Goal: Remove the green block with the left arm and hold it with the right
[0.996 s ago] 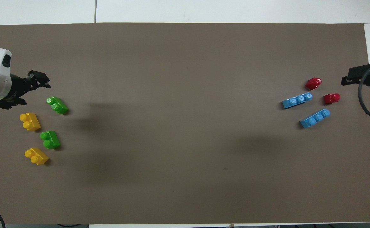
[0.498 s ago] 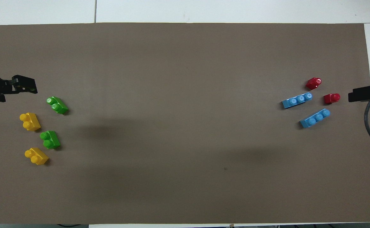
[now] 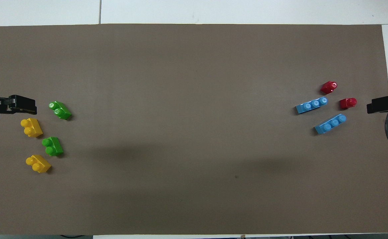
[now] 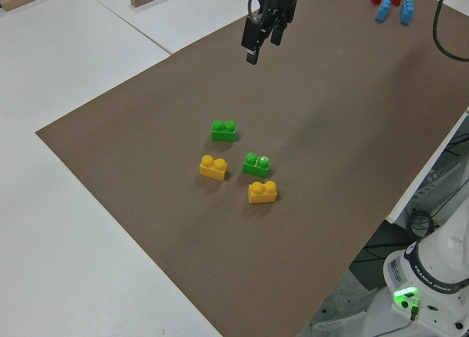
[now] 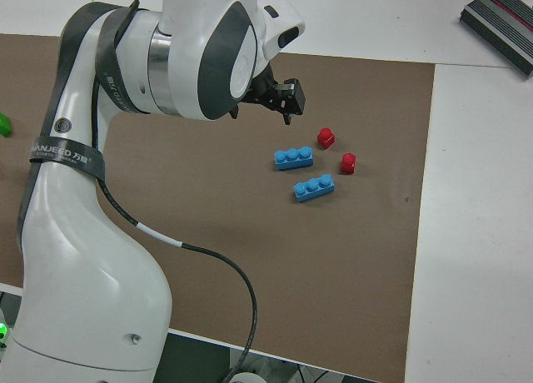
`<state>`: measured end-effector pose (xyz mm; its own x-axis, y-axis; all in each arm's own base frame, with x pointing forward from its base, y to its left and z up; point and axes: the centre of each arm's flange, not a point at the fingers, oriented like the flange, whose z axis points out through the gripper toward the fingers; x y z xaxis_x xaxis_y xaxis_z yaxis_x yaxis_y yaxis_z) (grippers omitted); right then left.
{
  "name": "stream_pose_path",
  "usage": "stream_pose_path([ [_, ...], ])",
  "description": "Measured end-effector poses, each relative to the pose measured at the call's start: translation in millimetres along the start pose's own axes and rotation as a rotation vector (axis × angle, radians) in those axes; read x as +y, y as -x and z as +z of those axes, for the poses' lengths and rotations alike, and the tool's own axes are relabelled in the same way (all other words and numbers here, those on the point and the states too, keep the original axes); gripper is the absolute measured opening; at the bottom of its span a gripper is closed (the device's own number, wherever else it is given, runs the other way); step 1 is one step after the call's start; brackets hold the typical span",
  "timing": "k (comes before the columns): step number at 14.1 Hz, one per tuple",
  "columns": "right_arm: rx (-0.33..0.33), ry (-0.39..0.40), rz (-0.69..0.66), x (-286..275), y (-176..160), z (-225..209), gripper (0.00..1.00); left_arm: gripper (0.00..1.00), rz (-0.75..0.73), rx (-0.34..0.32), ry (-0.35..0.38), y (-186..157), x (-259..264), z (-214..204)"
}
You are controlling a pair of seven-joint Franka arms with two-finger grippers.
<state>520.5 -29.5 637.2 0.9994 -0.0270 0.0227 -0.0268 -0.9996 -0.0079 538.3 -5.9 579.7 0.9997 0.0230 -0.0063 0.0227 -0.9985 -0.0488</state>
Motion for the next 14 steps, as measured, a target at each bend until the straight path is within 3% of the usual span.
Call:
stream_pose_path([
  [6, 0.006, 0.0, 0.011, -2, 0, -3, 1.0, 1.0, 0.004, 0.009, 0.04, 14, 8, -27],
  [14, 0.007, 0.0, 0.013, -2, -1, -3, 1.0, 1.0, 0.003, 0.04, 0.042, 23, 7, -52],
])
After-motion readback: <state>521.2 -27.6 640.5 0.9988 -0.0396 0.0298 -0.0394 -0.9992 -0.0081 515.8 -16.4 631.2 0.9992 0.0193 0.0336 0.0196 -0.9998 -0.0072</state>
